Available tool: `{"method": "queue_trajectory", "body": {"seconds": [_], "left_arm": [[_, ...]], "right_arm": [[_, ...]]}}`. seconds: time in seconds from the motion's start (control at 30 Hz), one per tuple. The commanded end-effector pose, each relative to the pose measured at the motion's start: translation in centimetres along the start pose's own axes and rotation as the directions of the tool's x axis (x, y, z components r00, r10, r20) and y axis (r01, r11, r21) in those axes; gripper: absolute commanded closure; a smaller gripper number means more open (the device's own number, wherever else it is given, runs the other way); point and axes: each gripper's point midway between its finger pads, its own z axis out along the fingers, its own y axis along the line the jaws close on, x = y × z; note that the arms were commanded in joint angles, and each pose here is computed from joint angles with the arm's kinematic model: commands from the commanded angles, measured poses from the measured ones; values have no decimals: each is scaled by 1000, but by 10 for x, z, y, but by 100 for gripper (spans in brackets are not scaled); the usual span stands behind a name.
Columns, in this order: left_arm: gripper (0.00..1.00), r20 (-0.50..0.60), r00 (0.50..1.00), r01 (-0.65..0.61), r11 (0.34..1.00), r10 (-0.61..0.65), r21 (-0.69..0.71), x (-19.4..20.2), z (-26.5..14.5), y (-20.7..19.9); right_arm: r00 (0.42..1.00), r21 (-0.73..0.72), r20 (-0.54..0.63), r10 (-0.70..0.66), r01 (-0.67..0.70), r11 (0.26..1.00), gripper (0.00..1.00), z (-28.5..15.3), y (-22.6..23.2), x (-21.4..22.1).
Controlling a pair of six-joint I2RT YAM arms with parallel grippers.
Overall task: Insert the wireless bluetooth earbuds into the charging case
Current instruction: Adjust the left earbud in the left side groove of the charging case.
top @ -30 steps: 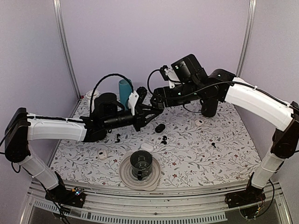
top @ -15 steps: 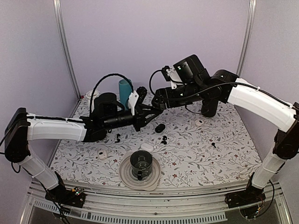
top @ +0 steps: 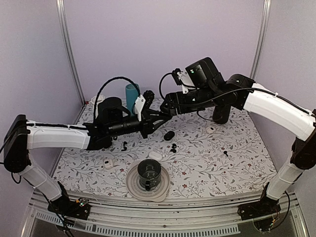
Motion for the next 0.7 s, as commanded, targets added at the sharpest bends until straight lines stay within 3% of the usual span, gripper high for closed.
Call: {"method": "queue_trajectory", "body": {"seconds": [0.0, 0.67], "left_arm": [[100, 128, 992, -28, 999, 23, 36, -42, -14, -12], [100, 191, 981, 4, 988, -34, 156, -59, -28, -22]], "right_arm": [[1000, 54, -5, -11, 12, 998, 17, -9, -14, 4], [999, 24, 36, -30, 29, 999, 18, -22, -12, -1]]}}
